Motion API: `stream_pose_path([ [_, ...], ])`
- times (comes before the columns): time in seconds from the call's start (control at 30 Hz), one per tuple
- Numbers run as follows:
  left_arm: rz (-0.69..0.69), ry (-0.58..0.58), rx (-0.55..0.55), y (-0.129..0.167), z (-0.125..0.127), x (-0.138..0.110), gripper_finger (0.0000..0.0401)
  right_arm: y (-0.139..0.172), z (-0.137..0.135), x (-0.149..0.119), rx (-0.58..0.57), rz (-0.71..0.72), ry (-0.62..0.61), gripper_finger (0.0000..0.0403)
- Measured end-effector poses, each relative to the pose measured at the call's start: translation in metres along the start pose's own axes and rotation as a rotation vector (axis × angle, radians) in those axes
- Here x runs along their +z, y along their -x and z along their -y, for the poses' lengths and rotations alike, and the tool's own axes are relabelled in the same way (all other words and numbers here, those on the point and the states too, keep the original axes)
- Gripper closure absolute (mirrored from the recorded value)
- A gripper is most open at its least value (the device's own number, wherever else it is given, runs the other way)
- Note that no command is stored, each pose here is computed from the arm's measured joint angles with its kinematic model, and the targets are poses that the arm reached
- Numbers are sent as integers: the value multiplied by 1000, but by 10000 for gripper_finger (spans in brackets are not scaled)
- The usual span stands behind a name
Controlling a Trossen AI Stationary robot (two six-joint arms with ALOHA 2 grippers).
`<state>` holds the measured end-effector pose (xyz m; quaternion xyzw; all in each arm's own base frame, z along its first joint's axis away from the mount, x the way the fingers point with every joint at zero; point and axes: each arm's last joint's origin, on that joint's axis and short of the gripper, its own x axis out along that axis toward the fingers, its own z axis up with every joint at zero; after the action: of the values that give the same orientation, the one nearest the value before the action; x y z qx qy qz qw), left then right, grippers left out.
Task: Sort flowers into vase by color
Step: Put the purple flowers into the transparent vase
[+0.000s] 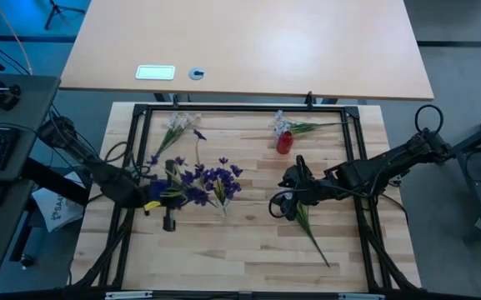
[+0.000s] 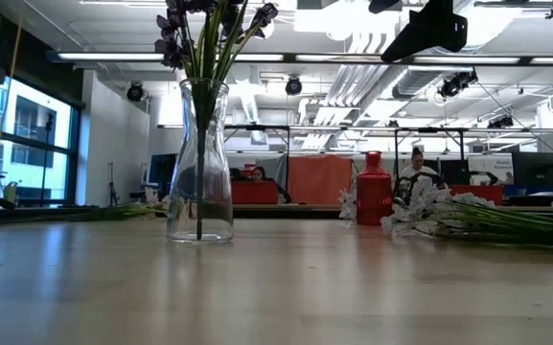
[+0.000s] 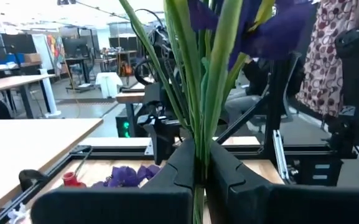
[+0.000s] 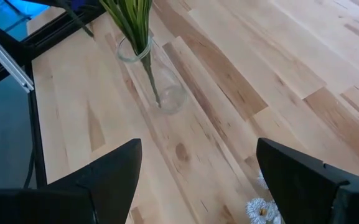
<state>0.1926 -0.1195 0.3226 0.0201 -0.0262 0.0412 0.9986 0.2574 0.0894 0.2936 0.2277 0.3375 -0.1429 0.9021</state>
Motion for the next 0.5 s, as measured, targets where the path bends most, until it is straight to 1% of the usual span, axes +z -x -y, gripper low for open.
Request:
stream_pose_path([
  [0.1, 20, 13, 2, -2, -3, -4, 401, 0, 0, 0, 2, -3, 0, 89],
  [0.27, -26, 12, 22, -6, -10, -22, 401, 0, 0, 0, -1, -6, 2, 89],
  [0.4, -34, 5, 62, -9, -16, -28, 401, 0, 0, 0, -1, -6, 2, 89],
  [0.5, -44, 14, 67, -11, -20, -32, 401, 0, 0, 0, 0, -6, 2, 89],
])
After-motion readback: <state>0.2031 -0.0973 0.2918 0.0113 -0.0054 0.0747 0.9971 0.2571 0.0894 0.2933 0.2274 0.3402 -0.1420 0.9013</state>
